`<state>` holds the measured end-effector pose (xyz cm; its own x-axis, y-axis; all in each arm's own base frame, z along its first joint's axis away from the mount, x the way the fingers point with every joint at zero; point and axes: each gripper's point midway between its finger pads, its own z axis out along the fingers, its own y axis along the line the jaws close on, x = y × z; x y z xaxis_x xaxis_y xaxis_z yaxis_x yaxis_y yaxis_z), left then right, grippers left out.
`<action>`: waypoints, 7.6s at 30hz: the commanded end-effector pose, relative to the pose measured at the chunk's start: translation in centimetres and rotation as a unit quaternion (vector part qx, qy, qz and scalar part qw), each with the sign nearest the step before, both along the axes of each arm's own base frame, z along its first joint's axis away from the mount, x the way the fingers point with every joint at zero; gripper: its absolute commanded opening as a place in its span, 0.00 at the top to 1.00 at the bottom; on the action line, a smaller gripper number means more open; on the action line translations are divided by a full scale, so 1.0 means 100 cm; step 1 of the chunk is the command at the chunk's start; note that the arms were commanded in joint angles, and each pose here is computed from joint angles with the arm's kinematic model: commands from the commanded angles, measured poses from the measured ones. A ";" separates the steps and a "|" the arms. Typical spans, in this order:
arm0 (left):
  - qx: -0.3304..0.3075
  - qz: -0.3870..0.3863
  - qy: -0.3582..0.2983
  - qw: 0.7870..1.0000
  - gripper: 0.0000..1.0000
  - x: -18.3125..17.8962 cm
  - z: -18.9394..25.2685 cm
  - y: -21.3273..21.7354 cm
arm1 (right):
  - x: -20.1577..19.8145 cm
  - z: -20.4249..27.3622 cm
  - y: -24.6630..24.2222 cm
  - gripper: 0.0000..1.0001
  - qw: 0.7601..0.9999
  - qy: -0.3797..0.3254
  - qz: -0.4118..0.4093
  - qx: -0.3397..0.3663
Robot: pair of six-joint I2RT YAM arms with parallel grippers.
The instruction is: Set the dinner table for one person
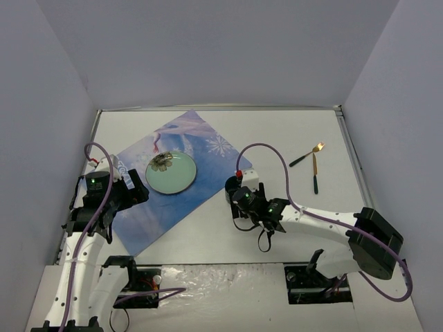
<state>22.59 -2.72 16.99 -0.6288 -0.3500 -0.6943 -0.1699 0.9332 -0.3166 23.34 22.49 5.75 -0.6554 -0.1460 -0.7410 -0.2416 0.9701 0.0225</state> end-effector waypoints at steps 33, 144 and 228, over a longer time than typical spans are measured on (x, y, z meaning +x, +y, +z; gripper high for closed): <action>0.003 -0.018 -0.021 1.000 0.03 0.007 0.010 -0.009 | 0.041 0.029 0.019 0.68 0.993 -0.090 -0.069 0.030; 0.018 -0.022 0.000 1.000 0.03 0.009 0.000 -0.011 | 0.369 0.153 0.165 1.00 0.807 -0.436 0.371 0.144; 0.002 -0.048 0.023 0.999 0.03 0.008 -0.009 -0.025 | 0.123 -0.037 -0.277 0.35 0.937 0.118 -0.327 0.031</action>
